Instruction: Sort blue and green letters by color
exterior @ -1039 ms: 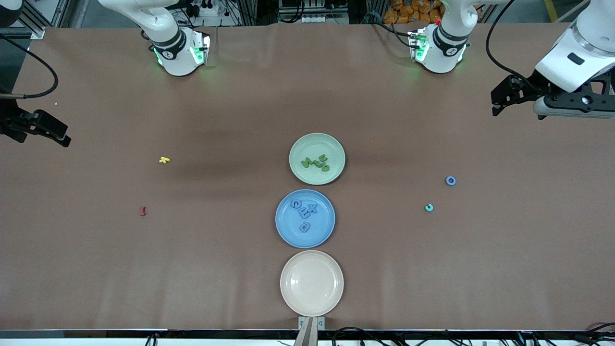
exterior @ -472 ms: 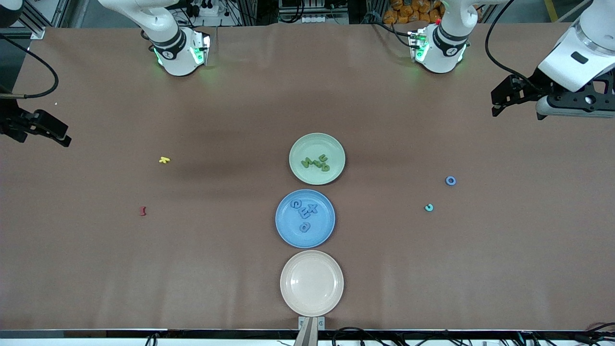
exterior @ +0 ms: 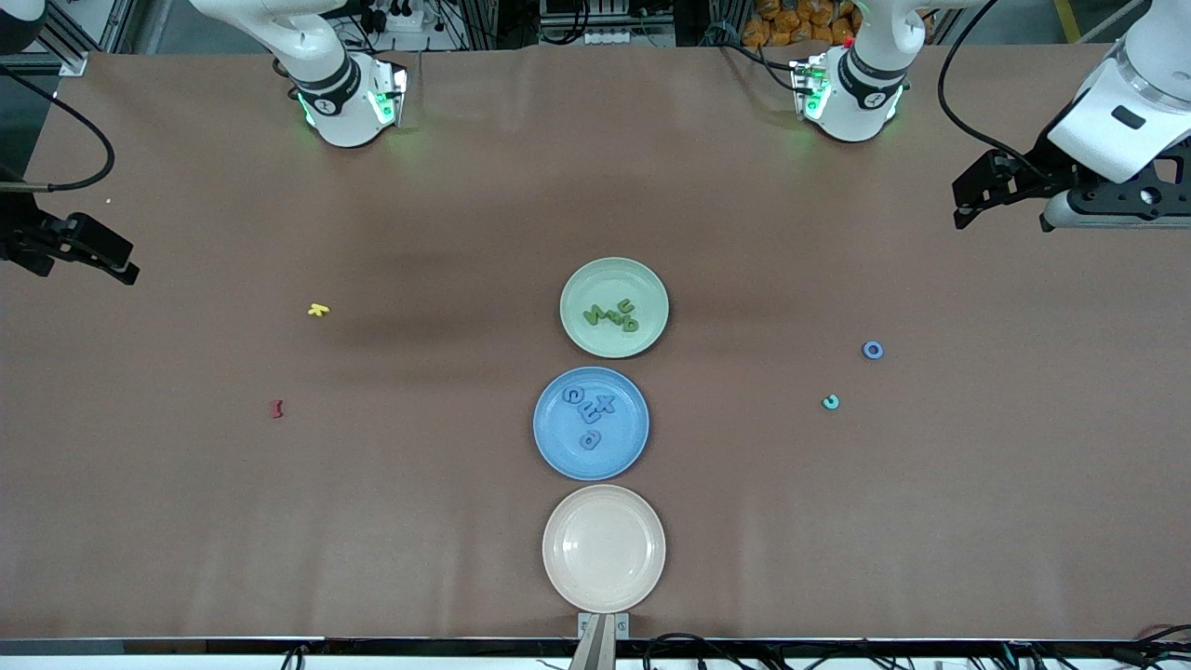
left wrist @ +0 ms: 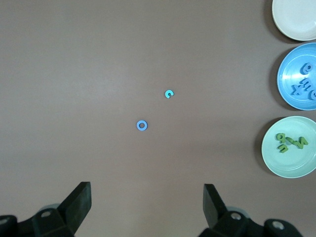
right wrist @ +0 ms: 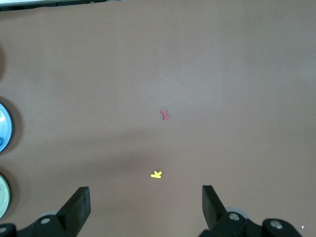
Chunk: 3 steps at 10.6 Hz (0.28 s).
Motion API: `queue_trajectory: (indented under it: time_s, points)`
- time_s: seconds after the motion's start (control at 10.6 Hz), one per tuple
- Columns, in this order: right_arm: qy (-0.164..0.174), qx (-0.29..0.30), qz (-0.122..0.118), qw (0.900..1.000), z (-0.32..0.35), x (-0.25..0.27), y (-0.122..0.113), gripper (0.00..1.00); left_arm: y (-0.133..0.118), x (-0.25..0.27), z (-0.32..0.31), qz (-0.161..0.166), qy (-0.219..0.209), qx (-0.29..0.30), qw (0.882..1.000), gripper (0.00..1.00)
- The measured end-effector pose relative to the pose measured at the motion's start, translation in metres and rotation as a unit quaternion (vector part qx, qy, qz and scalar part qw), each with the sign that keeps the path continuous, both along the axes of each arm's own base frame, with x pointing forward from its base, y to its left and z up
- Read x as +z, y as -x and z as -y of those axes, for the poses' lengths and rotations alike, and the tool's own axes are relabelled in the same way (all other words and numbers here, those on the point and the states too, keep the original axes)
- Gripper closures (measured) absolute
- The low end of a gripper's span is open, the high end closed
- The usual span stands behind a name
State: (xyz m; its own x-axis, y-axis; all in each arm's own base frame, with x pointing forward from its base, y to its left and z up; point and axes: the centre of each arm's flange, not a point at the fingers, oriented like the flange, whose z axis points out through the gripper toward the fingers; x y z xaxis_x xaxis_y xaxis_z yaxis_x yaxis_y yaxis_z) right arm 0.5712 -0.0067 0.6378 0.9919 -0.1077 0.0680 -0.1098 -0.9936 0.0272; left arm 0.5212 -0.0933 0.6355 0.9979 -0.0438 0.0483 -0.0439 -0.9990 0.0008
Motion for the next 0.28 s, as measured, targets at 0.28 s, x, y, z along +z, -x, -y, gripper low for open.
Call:
queue_trajectory:
  time_s: [0.28]
  points:
    - [0.0,0.0,0.0,1.0,-0.0002,-0.0002,-0.0001,0.0,-0.0018,0.0005,-0.0123,0.0,0.001,0.011,1.0,0.0]
